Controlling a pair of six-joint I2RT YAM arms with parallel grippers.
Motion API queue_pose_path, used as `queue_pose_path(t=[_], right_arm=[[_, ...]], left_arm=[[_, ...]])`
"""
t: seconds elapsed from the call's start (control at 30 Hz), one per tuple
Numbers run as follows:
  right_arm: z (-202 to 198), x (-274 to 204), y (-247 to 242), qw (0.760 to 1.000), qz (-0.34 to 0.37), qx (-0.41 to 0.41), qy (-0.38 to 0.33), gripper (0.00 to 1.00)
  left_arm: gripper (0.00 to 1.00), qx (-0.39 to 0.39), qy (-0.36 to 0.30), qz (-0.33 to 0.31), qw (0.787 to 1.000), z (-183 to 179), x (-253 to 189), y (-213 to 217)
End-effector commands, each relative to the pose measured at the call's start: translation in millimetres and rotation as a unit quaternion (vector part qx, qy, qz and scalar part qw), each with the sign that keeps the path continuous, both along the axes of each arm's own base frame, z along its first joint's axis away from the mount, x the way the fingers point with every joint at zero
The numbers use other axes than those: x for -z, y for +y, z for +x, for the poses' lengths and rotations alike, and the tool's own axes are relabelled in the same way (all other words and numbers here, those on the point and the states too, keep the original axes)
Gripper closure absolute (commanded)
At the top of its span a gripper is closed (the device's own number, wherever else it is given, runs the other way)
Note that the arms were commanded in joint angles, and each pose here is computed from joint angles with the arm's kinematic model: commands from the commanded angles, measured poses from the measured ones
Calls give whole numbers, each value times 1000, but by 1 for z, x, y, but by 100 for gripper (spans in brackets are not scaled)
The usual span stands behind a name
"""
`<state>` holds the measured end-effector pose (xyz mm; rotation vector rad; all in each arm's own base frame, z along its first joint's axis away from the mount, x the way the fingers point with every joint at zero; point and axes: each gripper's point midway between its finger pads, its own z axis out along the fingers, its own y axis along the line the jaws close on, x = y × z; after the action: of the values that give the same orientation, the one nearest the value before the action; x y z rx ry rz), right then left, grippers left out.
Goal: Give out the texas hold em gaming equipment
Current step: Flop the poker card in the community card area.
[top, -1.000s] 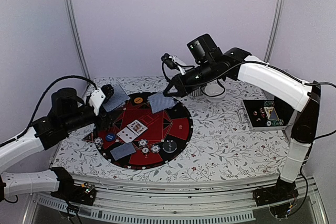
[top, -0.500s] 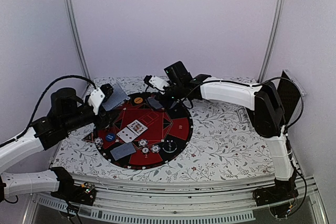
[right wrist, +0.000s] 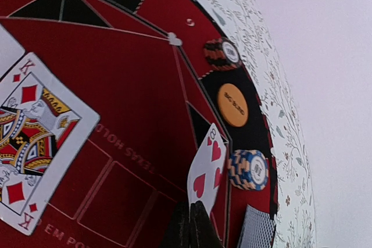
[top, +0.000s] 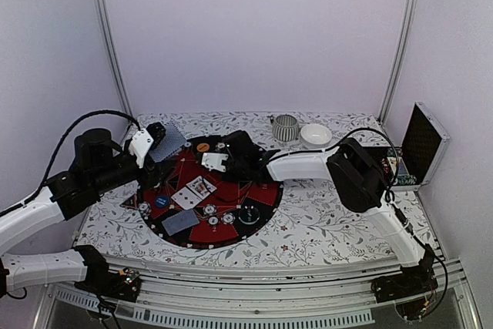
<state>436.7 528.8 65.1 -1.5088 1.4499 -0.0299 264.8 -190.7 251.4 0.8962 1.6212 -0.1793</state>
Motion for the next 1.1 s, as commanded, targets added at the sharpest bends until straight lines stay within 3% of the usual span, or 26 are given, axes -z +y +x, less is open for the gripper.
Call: queue_pose_path(t=[0.0, 0.43, 1.07], right_arm=[[-2, 3, 13, 994, -55, -24, -88, 99], [-19, 13, 9, 986, -106, -48, -117, 99], [-56, 25, 5, 986, -118, -104, -54, 99]], left_arm=[[42, -3, -20, -14, 1000, 4, -17, 2], [42, 0, -23, -16, 1000, 2, -20, 2], [42, 1, -24, -16, 1000, 2, -19, 2]])
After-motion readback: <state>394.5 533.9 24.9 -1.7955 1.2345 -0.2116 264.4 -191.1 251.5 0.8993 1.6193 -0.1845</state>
